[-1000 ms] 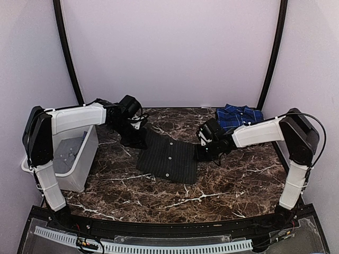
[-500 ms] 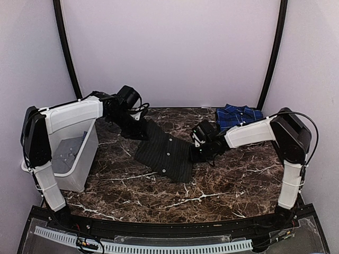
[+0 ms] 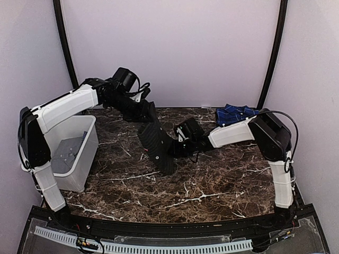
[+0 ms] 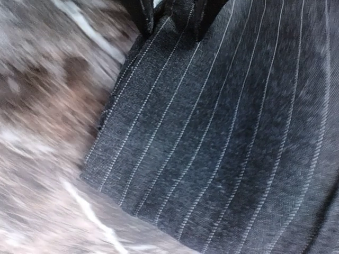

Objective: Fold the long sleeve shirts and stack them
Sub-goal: Turn over the square-folded shirt at the center of the board.

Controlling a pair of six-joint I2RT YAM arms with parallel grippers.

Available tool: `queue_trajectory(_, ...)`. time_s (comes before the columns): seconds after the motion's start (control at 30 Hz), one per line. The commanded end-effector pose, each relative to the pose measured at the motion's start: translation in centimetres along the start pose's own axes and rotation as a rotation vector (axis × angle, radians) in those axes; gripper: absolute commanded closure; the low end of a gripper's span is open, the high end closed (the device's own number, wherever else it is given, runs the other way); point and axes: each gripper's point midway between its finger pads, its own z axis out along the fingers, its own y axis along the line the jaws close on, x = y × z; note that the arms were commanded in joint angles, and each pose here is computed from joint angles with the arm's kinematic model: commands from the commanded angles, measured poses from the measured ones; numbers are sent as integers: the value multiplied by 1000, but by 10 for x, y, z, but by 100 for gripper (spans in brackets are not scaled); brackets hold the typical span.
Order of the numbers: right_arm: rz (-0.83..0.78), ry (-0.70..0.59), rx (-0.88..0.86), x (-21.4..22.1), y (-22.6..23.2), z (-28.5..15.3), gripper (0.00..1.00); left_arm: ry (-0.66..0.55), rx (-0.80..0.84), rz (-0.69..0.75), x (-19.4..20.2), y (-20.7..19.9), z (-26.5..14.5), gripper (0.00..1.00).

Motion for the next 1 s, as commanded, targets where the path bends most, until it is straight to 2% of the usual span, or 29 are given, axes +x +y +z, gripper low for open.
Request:
queue_trajectory(0.0, 61, 80, -85, 23, 16, 36, 75, -82, 84, 47, -30, -24, -19, 100)
queue_trajectory(0.2, 110, 82, -224, 18, 50, 61, 74, -110, 176, 64, -46, -44, -14, 100)
queue_trajectory(0.33, 135, 92, -356, 19, 76, 67, 70, -89, 228, 55, -48, -48, 9, 100)
queue_trajectory(0.53, 137, 79, -473, 16, 88, 53, 58, -62, 275, 65, -48, -60, 34, 100)
queue_trajectory(0.67, 180, 72, -547, 13, 88, 38, 56, -41, 277, 56, -44, -57, 47, 100)
queue_trajectory(0.97, 247, 7, -373, 10, 29, 12, 58, -13, 280, 46, -38, -51, 62, 100)
